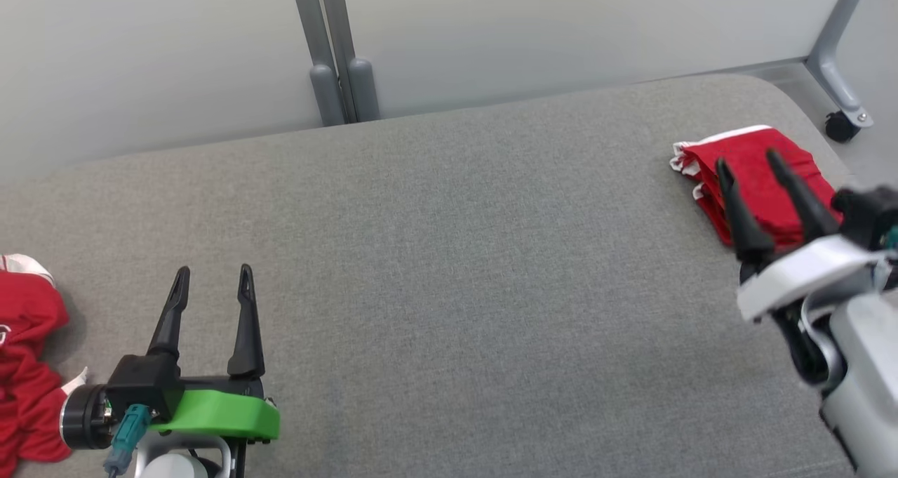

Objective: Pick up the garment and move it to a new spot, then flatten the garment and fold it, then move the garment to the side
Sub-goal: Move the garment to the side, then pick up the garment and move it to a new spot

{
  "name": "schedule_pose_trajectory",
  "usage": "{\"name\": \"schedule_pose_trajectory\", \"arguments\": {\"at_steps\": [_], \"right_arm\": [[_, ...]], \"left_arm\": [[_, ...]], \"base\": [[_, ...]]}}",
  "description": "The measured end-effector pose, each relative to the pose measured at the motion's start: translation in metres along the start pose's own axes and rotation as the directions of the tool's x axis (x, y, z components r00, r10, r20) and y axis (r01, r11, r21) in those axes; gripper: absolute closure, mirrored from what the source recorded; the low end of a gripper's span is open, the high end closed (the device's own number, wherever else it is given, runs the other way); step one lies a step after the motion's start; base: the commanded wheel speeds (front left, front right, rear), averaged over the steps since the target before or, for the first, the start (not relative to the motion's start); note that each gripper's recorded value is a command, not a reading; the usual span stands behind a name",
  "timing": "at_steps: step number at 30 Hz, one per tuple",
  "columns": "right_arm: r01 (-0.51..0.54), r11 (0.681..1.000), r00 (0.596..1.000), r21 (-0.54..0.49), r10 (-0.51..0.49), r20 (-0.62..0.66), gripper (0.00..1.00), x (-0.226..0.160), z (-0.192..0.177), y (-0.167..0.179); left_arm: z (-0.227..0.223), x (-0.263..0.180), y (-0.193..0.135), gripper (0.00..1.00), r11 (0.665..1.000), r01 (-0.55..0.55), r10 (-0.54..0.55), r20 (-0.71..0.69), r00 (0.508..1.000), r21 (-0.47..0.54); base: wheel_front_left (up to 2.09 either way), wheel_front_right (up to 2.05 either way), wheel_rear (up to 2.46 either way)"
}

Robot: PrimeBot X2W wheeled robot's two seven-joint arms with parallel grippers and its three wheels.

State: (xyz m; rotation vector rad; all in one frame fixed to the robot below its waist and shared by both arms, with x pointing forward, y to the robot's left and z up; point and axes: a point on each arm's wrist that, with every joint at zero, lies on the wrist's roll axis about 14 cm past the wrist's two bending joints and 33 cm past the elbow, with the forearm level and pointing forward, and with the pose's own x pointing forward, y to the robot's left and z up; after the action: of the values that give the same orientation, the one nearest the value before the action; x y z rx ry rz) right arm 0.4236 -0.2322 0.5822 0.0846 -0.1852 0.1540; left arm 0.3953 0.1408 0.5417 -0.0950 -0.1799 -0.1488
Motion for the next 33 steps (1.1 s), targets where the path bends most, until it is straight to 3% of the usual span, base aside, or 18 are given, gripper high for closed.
{"name": "schedule_pose_trajectory", "arguments": {"at_steps": [10, 17, 33], "right_arm": [[0.067, 0.992, 0.997, 0.105, -0.061, -0.052, 0.00, -0.044, -0.041, 0.020], [0.100, 0.990, 0.994, 0.101, -0.094, -0.059, 0.00, -0.053, -0.048, 0.021], [0.052, 0.997, 0.998, 0.066, -0.049, -0.045, 0.00, -0.048, -0.043, 0.033]], "left_arm": [[-0.011, -0.013, 0.010, 0.00, 0.999, -0.045, 0.044, -0.038, 0.998, -0.019], [-0.016, -0.014, 0.008, 0.00, 0.999, -0.039, 0.039, -0.054, 0.998, -0.015], [-0.015, -0.017, 0.013, 0.00, 0.998, -0.058, 0.057, -0.052, 0.997, -0.014]], "base": [[0.00, 0.00, 0.00], [0.00, 0.00, 0.00], [0.00, 0.00, 0.00]]}}
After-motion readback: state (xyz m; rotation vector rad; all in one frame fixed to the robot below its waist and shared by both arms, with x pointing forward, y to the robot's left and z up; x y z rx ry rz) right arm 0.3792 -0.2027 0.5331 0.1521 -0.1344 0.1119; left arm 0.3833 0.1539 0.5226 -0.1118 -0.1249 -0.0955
